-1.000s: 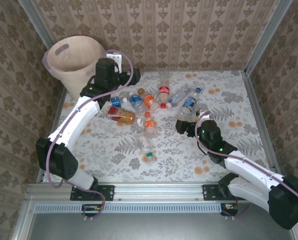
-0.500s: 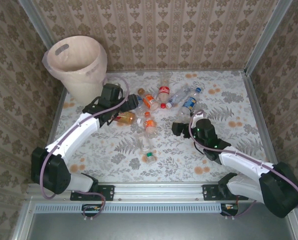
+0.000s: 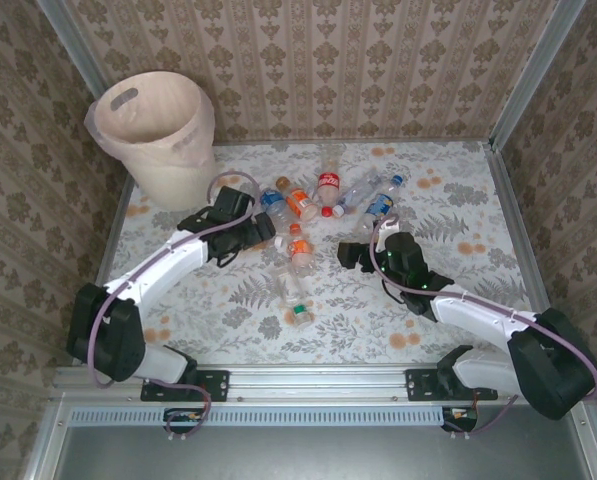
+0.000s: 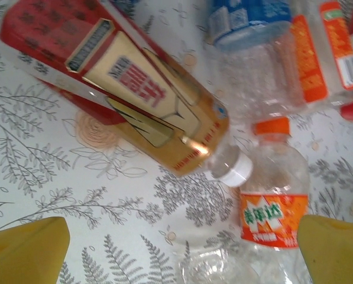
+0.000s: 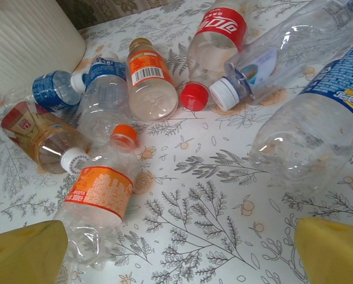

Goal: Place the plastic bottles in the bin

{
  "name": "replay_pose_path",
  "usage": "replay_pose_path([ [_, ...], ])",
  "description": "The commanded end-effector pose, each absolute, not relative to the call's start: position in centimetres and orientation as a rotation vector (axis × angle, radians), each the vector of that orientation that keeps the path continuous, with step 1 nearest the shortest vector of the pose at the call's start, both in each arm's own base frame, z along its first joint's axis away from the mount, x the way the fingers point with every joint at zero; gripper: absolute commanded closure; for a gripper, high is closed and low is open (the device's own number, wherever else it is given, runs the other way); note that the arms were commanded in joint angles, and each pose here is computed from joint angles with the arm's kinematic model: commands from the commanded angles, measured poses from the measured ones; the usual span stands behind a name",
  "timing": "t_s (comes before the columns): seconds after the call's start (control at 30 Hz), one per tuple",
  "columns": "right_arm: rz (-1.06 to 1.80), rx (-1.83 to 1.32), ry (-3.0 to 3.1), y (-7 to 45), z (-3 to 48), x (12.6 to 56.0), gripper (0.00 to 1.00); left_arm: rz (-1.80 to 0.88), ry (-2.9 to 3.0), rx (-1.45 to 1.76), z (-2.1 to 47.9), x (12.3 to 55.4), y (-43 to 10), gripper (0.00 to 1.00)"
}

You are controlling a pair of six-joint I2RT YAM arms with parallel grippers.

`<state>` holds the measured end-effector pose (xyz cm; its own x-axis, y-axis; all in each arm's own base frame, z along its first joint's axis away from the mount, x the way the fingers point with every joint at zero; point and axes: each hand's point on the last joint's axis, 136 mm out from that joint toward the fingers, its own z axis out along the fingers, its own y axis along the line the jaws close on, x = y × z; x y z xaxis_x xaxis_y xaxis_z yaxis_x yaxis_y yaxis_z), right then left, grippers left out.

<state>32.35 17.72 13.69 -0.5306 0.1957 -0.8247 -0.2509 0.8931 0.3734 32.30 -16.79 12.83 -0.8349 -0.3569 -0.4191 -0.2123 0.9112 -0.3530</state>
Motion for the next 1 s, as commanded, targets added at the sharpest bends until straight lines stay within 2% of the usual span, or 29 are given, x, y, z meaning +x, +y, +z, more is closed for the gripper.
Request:
replay_pose_path([
  [0.0,0.599,-0.044,2.005,18.5,15.4,32.8,0.0,-0.36,2.514,-0.603,13.1,34.1,-15.5,0.0],
  [0.17,0.589,-0.036,2.001,18.1,15.5,32.4,0.0,-0.312,2.449,-0.991,11.2,36.2,-12.3,0.0],
  [0.37,0.55,-0.022,1.985,16.9,15.8,31.6,0.0,-0.262,2.418,-1.194,8.8,38.1,-11.3,0.0],
  [0.73,0.52,0.004,1.963,15.7,16.2,30.8,0.0,-0.243,2.391,-1.278,6.2,41.0,-11.4,0.01],
  [0.97,0.52,0.006,1.959,15.6,16.4,30.7,0.0,-0.198,2.384,-1.308,4.6,40.8,-10.6,0.1],
])
